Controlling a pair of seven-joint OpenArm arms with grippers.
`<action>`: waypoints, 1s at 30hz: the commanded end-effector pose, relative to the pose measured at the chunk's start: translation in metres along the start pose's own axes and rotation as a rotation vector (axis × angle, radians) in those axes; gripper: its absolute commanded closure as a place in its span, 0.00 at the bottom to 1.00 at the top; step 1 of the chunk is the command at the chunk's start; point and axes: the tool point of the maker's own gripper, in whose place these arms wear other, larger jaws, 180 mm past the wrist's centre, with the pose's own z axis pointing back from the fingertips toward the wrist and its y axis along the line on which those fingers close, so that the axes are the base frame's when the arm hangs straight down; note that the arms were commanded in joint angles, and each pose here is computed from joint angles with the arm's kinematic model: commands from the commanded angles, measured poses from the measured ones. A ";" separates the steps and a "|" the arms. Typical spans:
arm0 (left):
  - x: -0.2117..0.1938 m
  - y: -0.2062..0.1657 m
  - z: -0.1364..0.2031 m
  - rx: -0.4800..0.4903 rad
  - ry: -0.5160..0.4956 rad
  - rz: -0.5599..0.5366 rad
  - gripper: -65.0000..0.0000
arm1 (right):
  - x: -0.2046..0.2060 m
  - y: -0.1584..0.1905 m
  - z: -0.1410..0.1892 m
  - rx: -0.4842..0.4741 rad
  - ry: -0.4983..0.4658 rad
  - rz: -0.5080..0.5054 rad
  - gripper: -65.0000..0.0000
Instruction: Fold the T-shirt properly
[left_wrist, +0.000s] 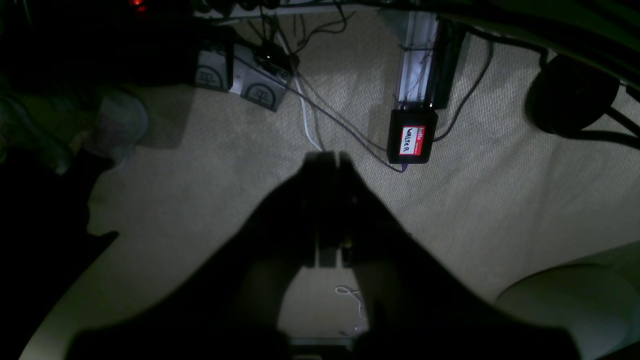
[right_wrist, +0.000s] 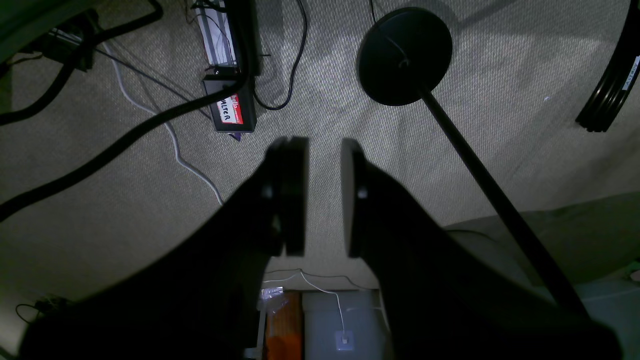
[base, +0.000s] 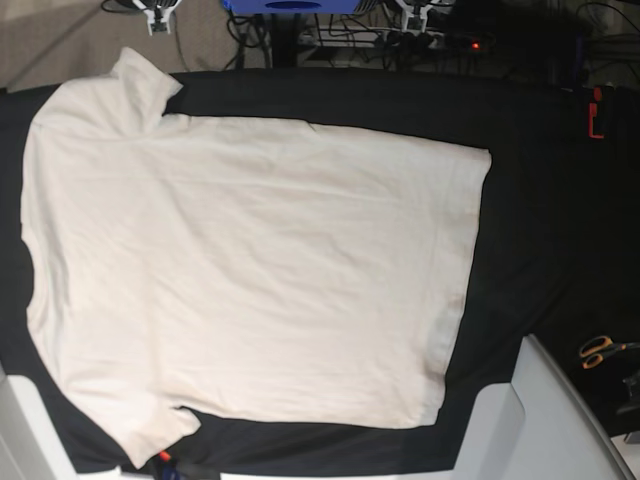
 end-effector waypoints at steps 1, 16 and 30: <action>-0.006 0.002 0.001 0.008 0.007 -0.004 1.00 | -0.004 -0.003 0.000 -0.011 0.004 0.003 0.83; -0.010 0.002 0.002 0.008 0.016 -0.002 0.87 | -0.011 -0.002 0.000 -0.008 0.109 0.002 0.33; -0.015 0.002 0.002 0.008 0.027 -0.002 1.00 | -0.013 -0.005 0.001 -0.013 0.114 0.006 0.94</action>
